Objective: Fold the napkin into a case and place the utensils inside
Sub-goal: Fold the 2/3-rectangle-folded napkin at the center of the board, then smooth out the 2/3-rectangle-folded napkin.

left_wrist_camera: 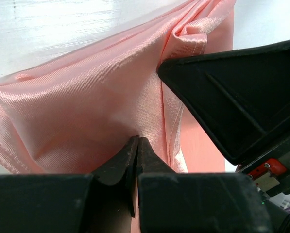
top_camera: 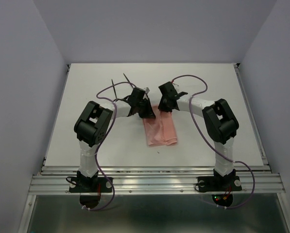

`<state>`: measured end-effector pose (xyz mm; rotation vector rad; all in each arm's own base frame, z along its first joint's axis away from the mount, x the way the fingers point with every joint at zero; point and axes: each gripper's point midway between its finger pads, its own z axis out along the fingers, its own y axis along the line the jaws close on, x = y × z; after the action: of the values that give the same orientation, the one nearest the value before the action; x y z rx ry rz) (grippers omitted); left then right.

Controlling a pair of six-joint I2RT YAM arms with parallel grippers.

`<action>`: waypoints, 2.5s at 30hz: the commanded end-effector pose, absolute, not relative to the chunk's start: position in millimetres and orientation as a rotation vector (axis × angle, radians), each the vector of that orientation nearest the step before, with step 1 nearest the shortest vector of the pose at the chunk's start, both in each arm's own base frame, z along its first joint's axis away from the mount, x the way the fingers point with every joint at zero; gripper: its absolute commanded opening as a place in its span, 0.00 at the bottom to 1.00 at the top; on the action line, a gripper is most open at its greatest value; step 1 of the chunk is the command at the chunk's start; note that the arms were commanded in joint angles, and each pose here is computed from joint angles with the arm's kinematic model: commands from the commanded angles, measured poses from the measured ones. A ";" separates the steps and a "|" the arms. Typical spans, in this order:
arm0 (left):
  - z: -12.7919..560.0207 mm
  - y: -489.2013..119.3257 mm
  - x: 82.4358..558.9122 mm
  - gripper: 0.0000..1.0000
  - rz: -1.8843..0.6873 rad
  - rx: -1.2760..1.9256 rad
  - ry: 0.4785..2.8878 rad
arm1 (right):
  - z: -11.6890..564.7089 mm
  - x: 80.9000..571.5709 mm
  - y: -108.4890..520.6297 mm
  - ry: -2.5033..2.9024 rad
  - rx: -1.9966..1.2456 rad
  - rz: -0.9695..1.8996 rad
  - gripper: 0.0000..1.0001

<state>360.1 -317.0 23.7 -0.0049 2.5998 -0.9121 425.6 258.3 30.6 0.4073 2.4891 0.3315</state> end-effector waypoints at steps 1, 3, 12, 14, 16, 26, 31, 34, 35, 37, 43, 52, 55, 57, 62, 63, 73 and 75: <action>14.3 -293.4 344.3 0.11 -0.756 0.024 2.659 | 21.2 429.5 258.0 2.478 0.432 0.286 0.01; 27.2 -292.6 344.7 0.12 -0.759 0.029 2.630 | 20.0 429.6 256.8 2.477 0.436 0.278 0.01; 95.7 -320.4 330.8 0.16 -0.941 0.082 2.452 | 12.7 426.4 254.5 2.489 0.452 0.265 0.01; 102.6 -332.9 327.4 0.16 -1.016 0.103 2.411 | 11.5 427.0 255.4 2.490 0.457 0.267 0.01; 101.4 -343.4 321.3 0.15 -1.047 0.119 2.413 | 12.1 428.4 256.6 2.488 0.459 0.272 0.01; 60.8 -361.7 327.0 0.11 -1.039 0.061 2.429 | 16.8 427.2 259.2 2.489 0.458 0.296 0.01; 32.0 -356.9 328.8 0.10 -0.976 0.027 2.482 | 21.5 424.9 259.4 2.487 0.458 0.311 0.01; 12.4 -352.4 322.9 0.08 -0.946 0.023 2.533 | 29.1 423.6 261.5 2.484 0.440 0.335 0.04; 8.2 -350.7 321.1 0.07 -0.938 0.018 2.544 | 32.7 422.4 261.6 2.481 0.434 0.343 0.08; 2.6 -347.1 317.9 0.07 -0.924 0.013 2.558 | 48.4 422.7 262.7 2.458 0.416 0.369 0.28; -2.9 -344.5 314.2 0.07 -0.917 0.021 2.577 | 91.9 414.5 260.2 2.400 0.339 0.430 0.58; -1.7 -344.9 309.5 0.07 -0.932 0.050 2.581 | 107.3 363.4 226.1 2.385 0.298 0.471 0.63; -2.4 -344.9 309.8 0.07 -0.934 0.050 2.583 | 114.8 354.9 212.1 2.355 0.319 0.483 0.46; -2.3 -345.4 310.1 0.07 -0.936 0.053 2.581 | 108.7 346.0 206.3 2.367 0.316 0.491 0.33; 0.4 -347.1 311.0 0.07 -0.945 0.057 2.575 | 85.4 328.6 209.1 2.437 0.277 0.526 0.01; 1.1 -347.3 310.1 0.07 -0.945 0.058 2.577 | 79.5 323.5 211.4 2.453 0.264 0.549 0.01; 6.7 -348.7 313.8 0.07 -0.943 0.066 2.569 | 29.3 298.5 214.3 2.592 0.207 0.570 0.01; 14.6 -350.2 317.1 0.08 -0.948 0.075 2.553 | 10.8 293.1 210.4 2.635 0.219 0.537 0.01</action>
<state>323.8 -359.8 25.6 0.0420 2.4936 -1.0184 300.7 212.1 36.0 0.2342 2.5890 0.5484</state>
